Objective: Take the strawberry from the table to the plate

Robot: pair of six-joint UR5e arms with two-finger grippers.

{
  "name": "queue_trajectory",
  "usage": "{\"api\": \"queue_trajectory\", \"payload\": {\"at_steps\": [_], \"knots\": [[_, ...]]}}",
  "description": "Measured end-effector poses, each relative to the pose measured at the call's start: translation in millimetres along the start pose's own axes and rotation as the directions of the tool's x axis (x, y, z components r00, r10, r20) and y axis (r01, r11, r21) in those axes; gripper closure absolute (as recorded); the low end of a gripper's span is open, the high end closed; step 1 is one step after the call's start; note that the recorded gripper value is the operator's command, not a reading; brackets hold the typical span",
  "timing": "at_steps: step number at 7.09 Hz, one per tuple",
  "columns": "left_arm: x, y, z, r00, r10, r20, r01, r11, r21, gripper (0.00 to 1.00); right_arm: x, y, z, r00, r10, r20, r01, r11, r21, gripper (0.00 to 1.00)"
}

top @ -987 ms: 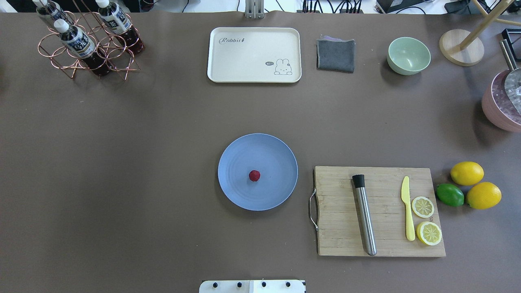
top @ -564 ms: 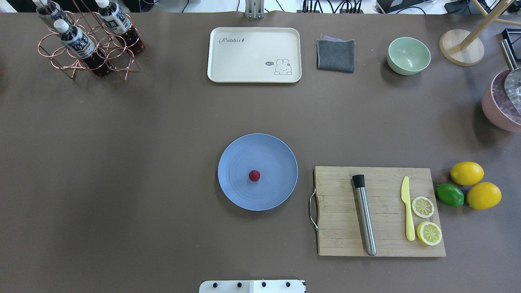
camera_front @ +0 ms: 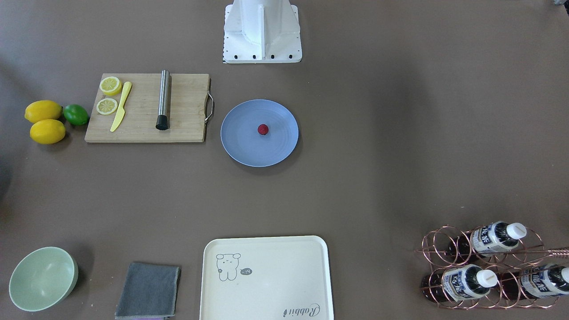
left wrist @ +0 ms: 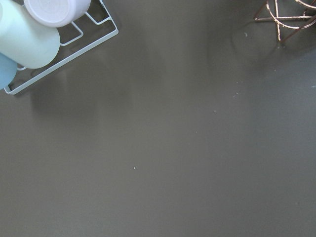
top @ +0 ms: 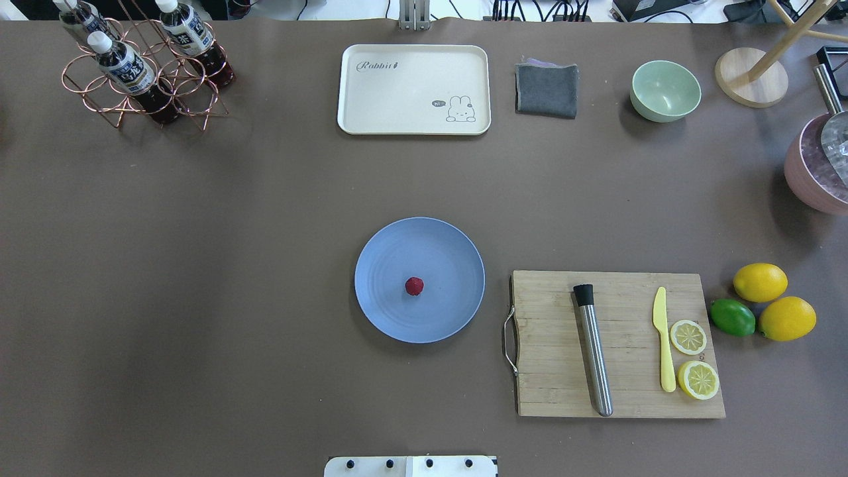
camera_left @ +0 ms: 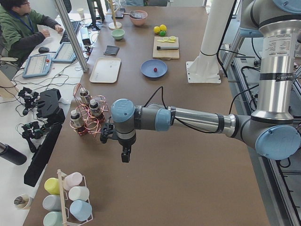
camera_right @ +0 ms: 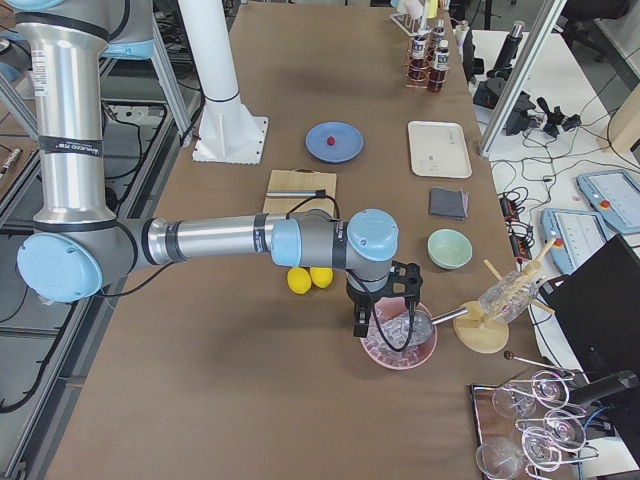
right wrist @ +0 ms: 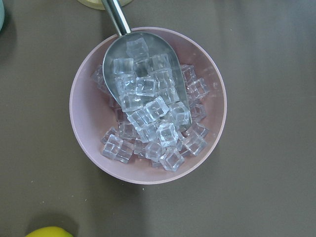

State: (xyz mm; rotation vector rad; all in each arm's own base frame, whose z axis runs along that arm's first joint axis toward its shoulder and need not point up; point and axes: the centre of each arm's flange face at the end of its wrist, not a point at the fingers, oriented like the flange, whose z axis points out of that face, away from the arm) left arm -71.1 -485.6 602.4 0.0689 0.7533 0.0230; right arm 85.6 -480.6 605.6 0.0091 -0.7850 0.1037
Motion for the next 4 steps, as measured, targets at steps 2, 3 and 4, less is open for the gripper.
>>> {"api": "queue_trajectory", "payload": {"at_steps": [2, 3, 4], "knots": [[0.9, -2.0, -1.4, 1.000, 0.005, 0.000, -0.005, 1.000, 0.004, 0.02, 1.1, 0.0, 1.0, 1.000, 0.003, -0.003, -0.003, 1.000, -0.002, 0.00], [1.8, -3.3, -2.4, 1.000, 0.006, 0.000, -0.006, 1.000, 0.006, 0.02, 1.1, 0.0, 1.3, 1.000, 0.003, -0.003, -0.003, 1.000, -0.002, 0.00], [2.3, -4.2, -3.0, 1.000, 0.007, 0.001, -0.007, 1.000, 0.007, 0.02, 1.2, 0.2, 1.6, 1.000, 0.003, -0.003, -0.003, 1.000, -0.003, 0.00]]}}
